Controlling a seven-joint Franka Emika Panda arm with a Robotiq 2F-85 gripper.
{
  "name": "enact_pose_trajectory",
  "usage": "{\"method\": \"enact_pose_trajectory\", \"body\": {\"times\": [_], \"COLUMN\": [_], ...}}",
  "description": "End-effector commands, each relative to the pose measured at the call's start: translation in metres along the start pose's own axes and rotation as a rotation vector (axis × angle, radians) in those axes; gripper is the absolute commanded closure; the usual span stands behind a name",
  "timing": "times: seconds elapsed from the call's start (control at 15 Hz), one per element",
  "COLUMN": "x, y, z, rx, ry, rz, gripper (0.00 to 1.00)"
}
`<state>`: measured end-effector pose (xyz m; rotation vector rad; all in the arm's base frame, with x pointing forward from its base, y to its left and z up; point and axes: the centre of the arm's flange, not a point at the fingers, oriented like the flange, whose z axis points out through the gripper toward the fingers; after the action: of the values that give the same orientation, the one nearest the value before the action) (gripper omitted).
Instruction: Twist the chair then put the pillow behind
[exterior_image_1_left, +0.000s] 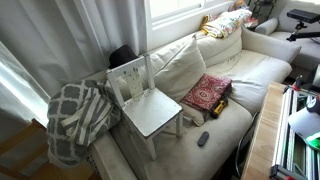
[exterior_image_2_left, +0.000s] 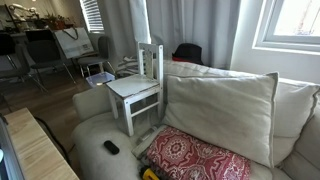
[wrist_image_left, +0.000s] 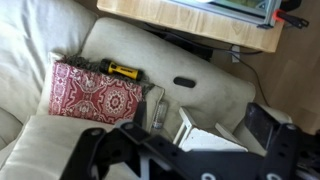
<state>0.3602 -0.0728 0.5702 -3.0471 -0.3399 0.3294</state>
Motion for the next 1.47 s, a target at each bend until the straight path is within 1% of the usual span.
{"method": "enact_pose_trajectory", "body": {"times": [0.0, 0.2, 0.33, 0.47, 0.53, 0.73, 0.93, 1.07, 1.13, 1.27, 1.4], "x": [0.082, 0.147, 0.189, 0.22, 0.235, 0.269, 0.296, 0.31, 0.289, 0.294, 0.293], "y": [-0.025, -0.047, -0.059, -0.068, -0.072, -0.079, -0.09, -0.1, -0.089, -0.093, -0.091], "z": [0.03, 0.051, 0.068, 0.085, 0.092, 0.11, 0.125, 0.138, 0.127, 0.133, 0.129], "rx": [0.109, 0.202, 0.248, 0.284, 0.29, 0.344, 0.402, 0.425, 0.39, 0.389, 0.391], "ry": [0.085, 0.203, 0.241, 0.272, 0.289, 0.333, 0.389, 0.417, 0.402, 0.4, 0.408], "rz": [0.14, 0.261, 0.366, 0.47, 0.526, 0.673, 0.819, 0.925, 0.835, 0.84, 0.842], "gripper": [0.0, 0.0, 0.0, 0.0, 0.0, 0.0, 0.0, 0.0, 0.0, 0.0, 0.0]}}
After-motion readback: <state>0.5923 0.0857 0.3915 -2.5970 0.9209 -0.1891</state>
